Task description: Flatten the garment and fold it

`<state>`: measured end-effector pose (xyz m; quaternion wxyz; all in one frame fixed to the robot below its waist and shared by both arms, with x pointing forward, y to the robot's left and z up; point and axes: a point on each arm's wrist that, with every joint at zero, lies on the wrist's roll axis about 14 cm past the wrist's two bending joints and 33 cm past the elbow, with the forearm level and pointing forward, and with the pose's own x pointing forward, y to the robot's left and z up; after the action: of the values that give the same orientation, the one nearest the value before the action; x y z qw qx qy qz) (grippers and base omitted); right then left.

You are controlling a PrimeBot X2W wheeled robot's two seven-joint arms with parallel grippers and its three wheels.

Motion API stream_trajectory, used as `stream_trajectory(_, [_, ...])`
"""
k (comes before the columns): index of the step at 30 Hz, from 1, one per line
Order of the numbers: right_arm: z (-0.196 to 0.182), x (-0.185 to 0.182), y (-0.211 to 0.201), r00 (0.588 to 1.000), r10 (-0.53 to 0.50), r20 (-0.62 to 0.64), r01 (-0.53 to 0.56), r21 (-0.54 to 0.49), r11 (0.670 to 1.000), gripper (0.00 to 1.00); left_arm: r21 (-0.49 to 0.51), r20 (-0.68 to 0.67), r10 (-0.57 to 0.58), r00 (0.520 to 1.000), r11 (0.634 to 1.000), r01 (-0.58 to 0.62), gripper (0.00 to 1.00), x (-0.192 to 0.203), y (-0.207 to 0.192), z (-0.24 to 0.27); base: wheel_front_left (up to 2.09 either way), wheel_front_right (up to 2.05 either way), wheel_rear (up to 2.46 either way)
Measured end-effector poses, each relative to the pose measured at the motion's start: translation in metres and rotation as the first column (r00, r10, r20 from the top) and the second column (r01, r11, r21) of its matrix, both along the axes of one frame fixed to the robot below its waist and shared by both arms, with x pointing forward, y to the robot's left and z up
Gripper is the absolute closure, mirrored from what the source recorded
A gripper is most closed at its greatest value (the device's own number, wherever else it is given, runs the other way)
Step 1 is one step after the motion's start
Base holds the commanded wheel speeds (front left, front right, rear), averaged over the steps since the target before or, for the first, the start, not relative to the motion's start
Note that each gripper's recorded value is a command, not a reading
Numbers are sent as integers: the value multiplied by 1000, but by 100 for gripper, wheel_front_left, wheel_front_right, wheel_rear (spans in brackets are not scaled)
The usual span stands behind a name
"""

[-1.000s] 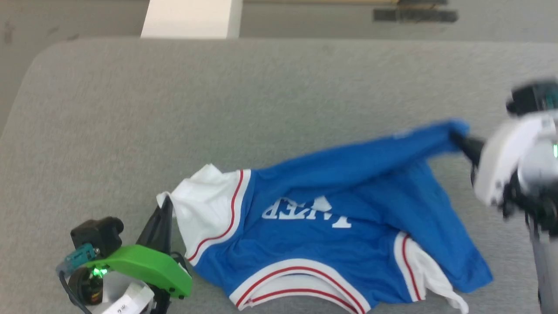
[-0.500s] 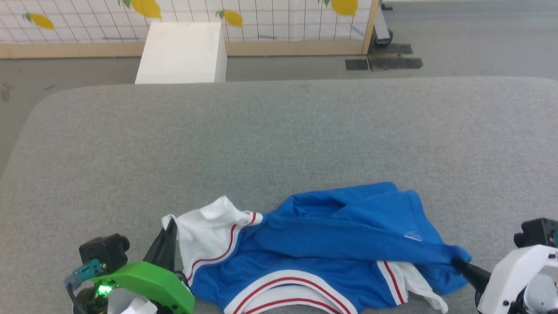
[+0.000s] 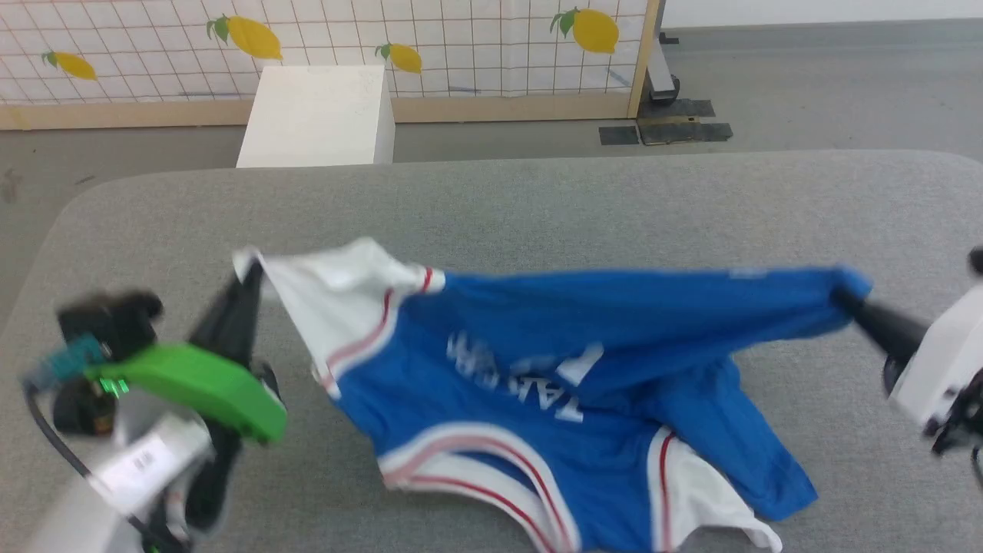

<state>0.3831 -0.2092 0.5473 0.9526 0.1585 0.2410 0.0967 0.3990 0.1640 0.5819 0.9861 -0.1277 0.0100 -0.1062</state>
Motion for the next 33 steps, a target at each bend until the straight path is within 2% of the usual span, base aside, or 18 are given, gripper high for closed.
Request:
stream_trajectory(7, [80, 35, -10, 982, 24, 190, -15, -53, 999, 100, 95, 256, -39, 966, 995, 15, 100, 31, 9, 103, 0, 0, 0])
stream_trajectory(13, [126, 53, -9, 954, 41, 298, -25, -59, 998, 100, 162, 381, -75, 922, 987, 14, 100, 48, 9, 160, 0, 0, 0])
stream_trajectory(18, [131, 68, -6, 955, 57, 290, -41, -62, 997, 100, 223, 355, -102, 929, 975, 22, 100, 68, 10, 166, 0, 0, 0])
stream_trajectory(24, [133, 104, 2, 961, 82, 263, -63, -79, 995, 100, 287, 282, -120, 952, 957, 36, 100, 112, 12, 157, 0, 0, 0])
stream_trajectory(33, [164, 188, 20, 947, 67, 315, -26, -133, 991, 100, 363, 317, -25, 948, 927, -97, 100, 193, 36, 183, 0, 0, 0])
